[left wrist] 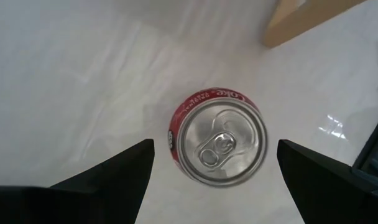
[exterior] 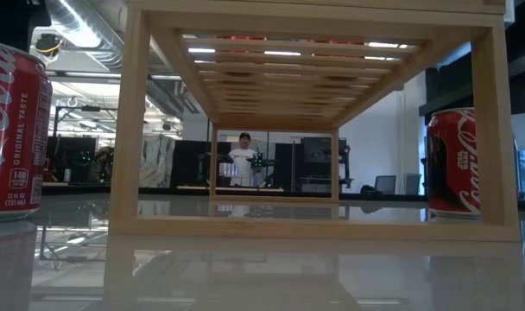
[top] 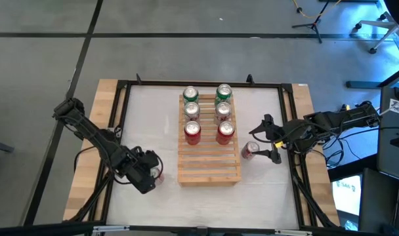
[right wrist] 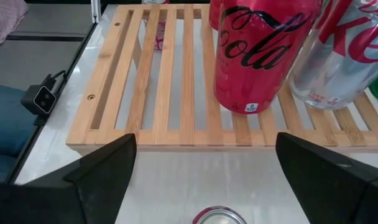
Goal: Place canned beverage on shelf
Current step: Put the left white and red soda can on the shelf
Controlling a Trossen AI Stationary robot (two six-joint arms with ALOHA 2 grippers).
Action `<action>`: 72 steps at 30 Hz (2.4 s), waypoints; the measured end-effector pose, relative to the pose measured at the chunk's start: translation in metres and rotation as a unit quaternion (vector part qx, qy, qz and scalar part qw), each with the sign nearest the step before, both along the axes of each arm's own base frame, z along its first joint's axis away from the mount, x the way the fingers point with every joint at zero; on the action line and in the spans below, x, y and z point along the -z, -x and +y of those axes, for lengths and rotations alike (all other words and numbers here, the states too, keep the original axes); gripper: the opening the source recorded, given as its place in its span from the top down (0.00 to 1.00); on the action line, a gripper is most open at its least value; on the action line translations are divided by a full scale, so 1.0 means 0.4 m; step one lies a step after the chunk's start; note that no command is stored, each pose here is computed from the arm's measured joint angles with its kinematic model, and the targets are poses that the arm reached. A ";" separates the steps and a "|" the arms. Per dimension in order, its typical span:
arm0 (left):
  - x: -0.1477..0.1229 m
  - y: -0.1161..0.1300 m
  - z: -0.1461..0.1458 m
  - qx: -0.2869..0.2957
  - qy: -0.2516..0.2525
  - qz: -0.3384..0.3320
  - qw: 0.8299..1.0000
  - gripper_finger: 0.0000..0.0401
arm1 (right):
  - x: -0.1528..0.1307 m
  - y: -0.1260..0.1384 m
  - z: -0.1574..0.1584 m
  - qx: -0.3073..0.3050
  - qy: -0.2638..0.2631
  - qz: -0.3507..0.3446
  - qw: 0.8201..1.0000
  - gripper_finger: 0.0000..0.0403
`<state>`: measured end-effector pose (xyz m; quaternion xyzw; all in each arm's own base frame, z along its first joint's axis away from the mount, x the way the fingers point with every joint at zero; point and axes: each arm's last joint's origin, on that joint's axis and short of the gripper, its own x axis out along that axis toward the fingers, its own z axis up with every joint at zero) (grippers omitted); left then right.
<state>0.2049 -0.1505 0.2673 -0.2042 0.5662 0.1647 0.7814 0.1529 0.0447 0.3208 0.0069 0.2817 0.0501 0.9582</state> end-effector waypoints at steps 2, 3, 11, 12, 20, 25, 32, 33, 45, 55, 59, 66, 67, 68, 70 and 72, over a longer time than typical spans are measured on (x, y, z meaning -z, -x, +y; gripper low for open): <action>0.001 -0.001 0.000 -0.006 -0.002 -0.002 1.000 0.18 | 0.000 0.000 0.000 0.000 0.000 0.000 1.000 0.06; 0.002 -0.002 -0.001 -0.006 -0.003 -0.003 1.000 0.18 | 0.000 0.000 0.000 0.000 0.000 0.000 1.000 0.06; 0.034 -0.020 -0.015 -0.003 -0.018 0.016 1.000 0.18 | 0.000 0.000 0.000 0.000 0.000 0.000 1.000 0.06; 0.039 -0.022 -0.017 -0.002 -0.020 0.019 1.000 0.18 | 0.000 0.000 0.000 0.000 0.000 0.000 1.000 0.06; 0.061 -0.036 -0.027 0.013 -0.032 0.029 0.999 0.18 | 0.000 0.000 0.000 0.000 0.000 0.000 1.000 0.06; 0.073 -0.041 -0.031 0.017 -0.038 0.036 0.998 0.18 | 0.000 0.000 0.000 0.000 0.000 0.000 1.000 0.06; 0.089 -0.049 -0.036 0.026 -0.047 0.045 0.998 0.18 | 0.000 0.000 0.000 0.000 0.000 0.000 1.000 0.06; 0.090 -0.049 -0.037 0.028 -0.048 0.045 0.997 0.18 | 0.000 0.000 0.000 0.000 0.000 0.000 1.000 0.06; 0.089 -0.056 -0.026 0.029 -0.043 0.050 0.997 0.30 | 0.000 0.000 0.000 0.000 0.000 0.000 1.000 0.06; 0.082 -0.054 -0.021 0.030 -0.021 0.063 0.997 0.30 | 0.000 0.000 0.000 0.000 0.000 0.000 1.000 0.06; 0.057 -0.055 -0.021 0.038 -0.012 0.057 0.998 0.30 | 0.000 0.000 0.000 0.000 0.000 0.000 1.000 0.06; -0.027 -0.068 -0.008 0.052 0.003 0.053 0.997 0.30 | 0.000 0.000 0.000 0.000 0.000 0.000 1.000 0.06; -0.045 -0.070 -0.005 0.055 0.006 0.052 0.997 0.30 | 0.000 0.000 0.000 0.000 0.000 0.000 1.000 0.06; -0.063 -0.072 -0.001 0.059 0.007 0.052 0.997 0.30 | 0.000 0.000 0.000 0.000 0.000 0.000 1.000 0.06; -0.101 -0.076 0.009 0.065 0.008 0.050 0.997 0.30 | 0.000 0.000 0.000 0.000 0.000 0.000 1.000 0.06; -0.146 -0.081 0.019 0.069 0.010 0.035 0.997 0.30 | 0.000 0.000 0.000 0.000 0.000 0.000 1.000 0.06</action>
